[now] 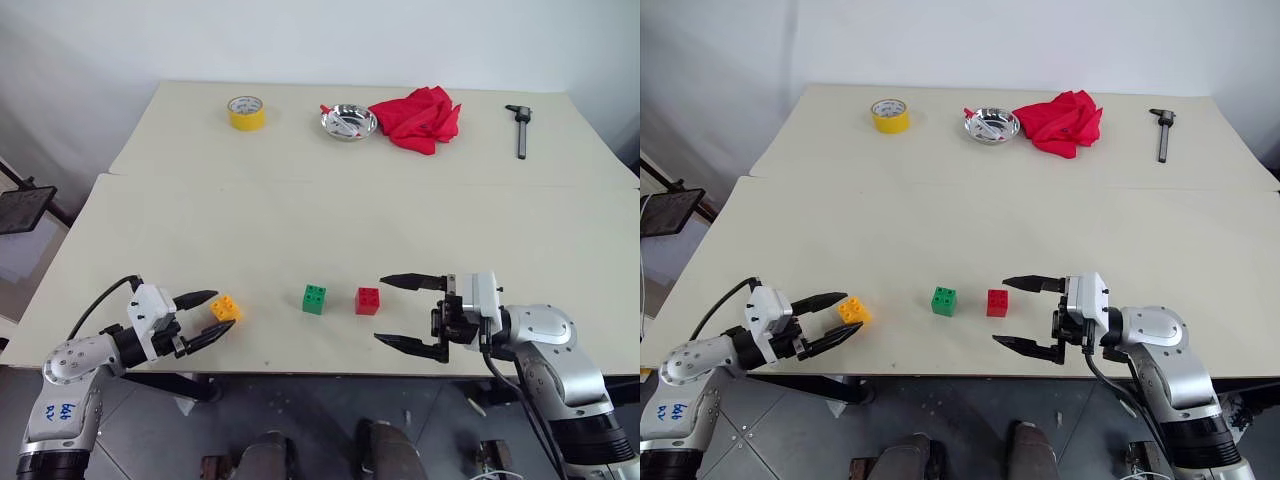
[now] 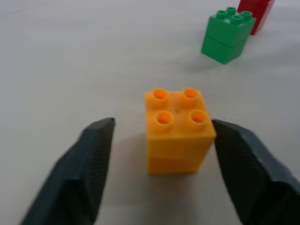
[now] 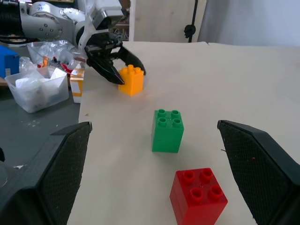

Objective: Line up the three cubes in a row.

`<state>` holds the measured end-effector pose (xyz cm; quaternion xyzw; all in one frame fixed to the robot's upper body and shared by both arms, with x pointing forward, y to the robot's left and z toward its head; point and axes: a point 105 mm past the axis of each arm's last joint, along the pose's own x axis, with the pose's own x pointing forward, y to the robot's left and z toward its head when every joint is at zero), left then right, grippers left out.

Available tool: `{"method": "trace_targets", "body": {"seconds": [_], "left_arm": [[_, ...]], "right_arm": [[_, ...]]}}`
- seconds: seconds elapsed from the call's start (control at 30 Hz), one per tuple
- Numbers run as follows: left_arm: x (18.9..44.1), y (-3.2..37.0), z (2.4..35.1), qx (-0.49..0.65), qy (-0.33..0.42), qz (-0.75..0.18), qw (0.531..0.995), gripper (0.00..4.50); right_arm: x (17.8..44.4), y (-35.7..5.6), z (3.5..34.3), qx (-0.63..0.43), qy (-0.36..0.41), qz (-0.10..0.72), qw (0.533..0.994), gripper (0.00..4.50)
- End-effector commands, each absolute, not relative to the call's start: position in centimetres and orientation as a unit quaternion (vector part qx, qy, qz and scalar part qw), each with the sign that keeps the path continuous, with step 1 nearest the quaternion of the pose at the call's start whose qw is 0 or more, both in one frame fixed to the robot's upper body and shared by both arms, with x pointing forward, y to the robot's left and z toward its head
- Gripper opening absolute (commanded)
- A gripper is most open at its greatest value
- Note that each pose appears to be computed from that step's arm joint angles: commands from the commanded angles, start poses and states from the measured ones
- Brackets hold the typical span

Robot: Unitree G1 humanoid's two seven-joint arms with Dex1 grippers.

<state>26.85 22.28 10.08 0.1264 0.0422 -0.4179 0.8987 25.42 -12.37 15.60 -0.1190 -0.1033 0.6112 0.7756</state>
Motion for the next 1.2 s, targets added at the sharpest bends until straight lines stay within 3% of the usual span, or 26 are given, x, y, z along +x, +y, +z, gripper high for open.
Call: {"method": "trace_targets", "body": {"seconds": [0.03,0.1,0.23,0.37,0.5,0.6,0.77,0.8,1.03,1.07,1.2], "left_arm": [[26.9,21.8,11.1,0.118,0.028,-0.445,0.887,1.96],[26.8,21.3,12.2,0.111,0.027,-0.487,0.866,1.47],[28.1,19.8,14.8,0.161,0.010,-0.576,0.802,1.48],[29.8,17.9,14.0,0.208,0.031,-0.654,0.726,1.48],[31.7,16.9,12.5,0.224,0.047,-0.677,0.700,1.48],[33.0,16.4,12.3,0.221,0.040,-0.671,0.706,1.48],[33.1,16.4,11.6,0.224,0.045,-0.684,0.693,1.48],[32.9,16.5,11.5,0.223,0.049,-0.687,0.690,2.22],[32.6,18.0,13.3,0.217,0.029,-0.674,0.705,4.27],[32.6,18.2,13.8,0.212,0.022,-0.670,0.711,4.45],[32.4,20.2,17.0,0.224,-0.013,-0.601,0.767,4.45]], "right_arm": [[25.0,-12.9,16.5,-0.131,-0.116,0.595,0.784,4.50],[24.9,-13.4,16.4,-0.135,-0.112,0.586,0.791,4.50],[24.8,-14.7,16.0,-0.140,-0.098,0.568,0.805,4.50],[24.7,-15.8,15.4,-0.143,-0.081,0.552,0.818,4.50],[24.4,-16.2,15.4,-0.145,-0.077,0.541,0.825,4.50],[24.0,-16.6,15.3,-0.147,-0.072,0.534,0.830,4.50],[23.3,-17.1,14.8,-0.140,-0.056,0.525,0.838,4.50],[23.3,-17.2,14.7,-0.140,-0.053,0.525,0.838,4.50],[23.8,-17.9,14.6,-0.143,-0.044,0.528,0.836,4.50],[23.9,-18.0,14.7,-0.144,-0.044,0.529,0.835,4.50],[24.5,-18.2,16.0,-0.139,-0.044,0.551,0.822,4.50]]}}
